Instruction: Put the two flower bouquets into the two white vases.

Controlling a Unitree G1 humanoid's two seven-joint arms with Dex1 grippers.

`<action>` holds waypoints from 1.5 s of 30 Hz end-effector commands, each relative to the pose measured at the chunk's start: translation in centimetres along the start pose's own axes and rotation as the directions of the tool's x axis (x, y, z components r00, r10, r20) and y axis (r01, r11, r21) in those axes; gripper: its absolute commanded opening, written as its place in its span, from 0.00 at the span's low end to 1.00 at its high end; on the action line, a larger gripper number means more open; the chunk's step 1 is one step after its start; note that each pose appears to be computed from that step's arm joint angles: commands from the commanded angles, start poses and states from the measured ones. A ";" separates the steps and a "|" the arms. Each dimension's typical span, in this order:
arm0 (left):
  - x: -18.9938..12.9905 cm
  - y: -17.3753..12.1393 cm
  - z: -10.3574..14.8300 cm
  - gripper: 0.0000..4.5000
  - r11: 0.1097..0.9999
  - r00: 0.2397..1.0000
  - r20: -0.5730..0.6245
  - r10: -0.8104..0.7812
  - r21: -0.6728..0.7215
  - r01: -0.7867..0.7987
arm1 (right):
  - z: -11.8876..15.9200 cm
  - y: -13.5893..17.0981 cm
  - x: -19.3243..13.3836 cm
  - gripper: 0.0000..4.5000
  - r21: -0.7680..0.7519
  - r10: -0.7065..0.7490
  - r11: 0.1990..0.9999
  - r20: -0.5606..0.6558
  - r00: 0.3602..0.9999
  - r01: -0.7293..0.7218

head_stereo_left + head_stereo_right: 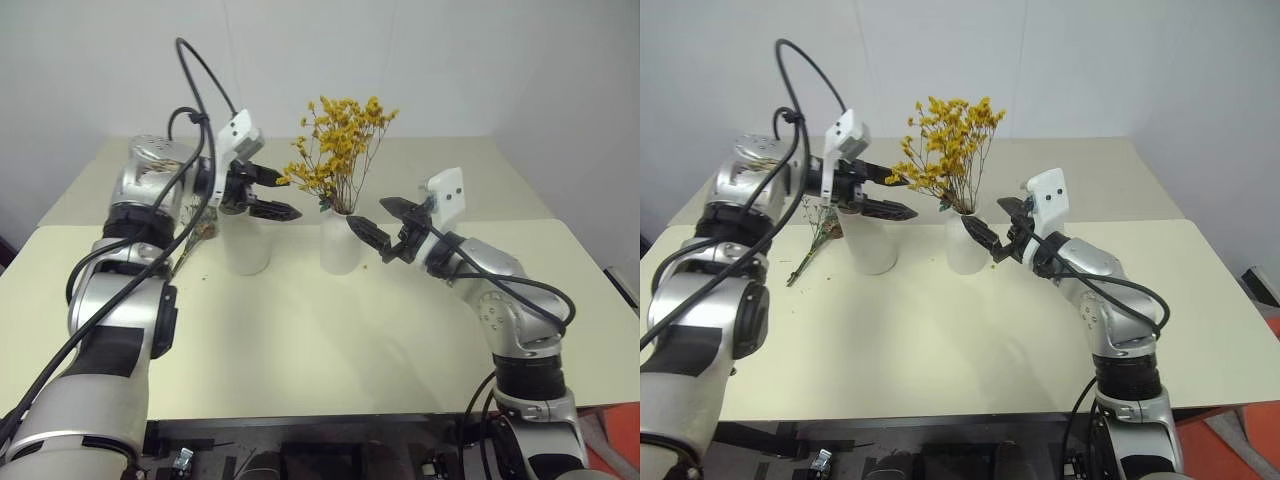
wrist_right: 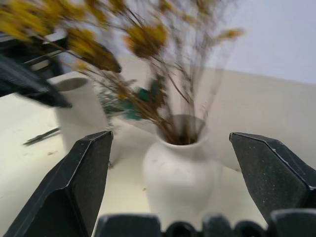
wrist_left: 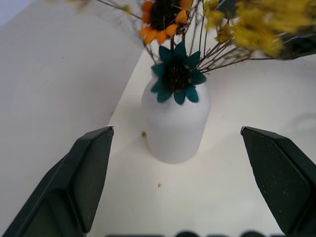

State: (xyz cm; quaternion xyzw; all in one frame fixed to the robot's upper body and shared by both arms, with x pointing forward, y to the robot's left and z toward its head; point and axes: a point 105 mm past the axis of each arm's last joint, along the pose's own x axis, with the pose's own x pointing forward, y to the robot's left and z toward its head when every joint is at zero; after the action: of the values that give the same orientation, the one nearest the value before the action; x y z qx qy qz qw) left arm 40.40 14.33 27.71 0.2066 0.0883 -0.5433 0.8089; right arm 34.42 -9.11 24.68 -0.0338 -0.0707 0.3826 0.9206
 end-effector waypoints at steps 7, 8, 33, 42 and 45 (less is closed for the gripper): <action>-6.2 -0.1 -2.6 1.00 0.922 0.940 -0.086 0.329 -0.186 -0.339 | 0.9 4.3 -3.3 0.99 0.054 0.335 0.942 -0.174 0.926 -0.331; -6.7 -0.2 -3.1 1.00 0.897 0.924 -0.112 0.367 -0.220 -0.383 | 0.8 4.6 -3.3 0.99 0.068 0.354 0.935 -0.190 0.915 -0.348; -11.5 4.2 -6.7 1.00 0.444 0.603 -0.491 0.629 -0.410 -0.797 | 4.1 6.9 1.3 0.99 0.266 0.525 0.849 -0.340 0.780 -0.456; -10.4 4.9 -9.7 1.00 0.366 0.532 -0.650 0.543 -0.387 -0.846 | 5.6 7.4 2.8 0.99 0.330 0.530 0.844 -0.383 0.757 -0.423; -10.0 5.0 -10.8 1.00 0.360 0.511 -0.669 0.540 -0.365 -0.859 | 5.6 7.6 2.8 0.99 0.329 0.531 0.843 -0.385 0.755 -0.425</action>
State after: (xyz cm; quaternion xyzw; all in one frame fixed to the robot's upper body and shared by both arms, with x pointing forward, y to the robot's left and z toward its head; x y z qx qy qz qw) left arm 41.46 28.70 21.77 0.0212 0.3738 -0.0070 0.9272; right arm 30.68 -1.87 28.07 -0.0309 0.2289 0.5858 0.7769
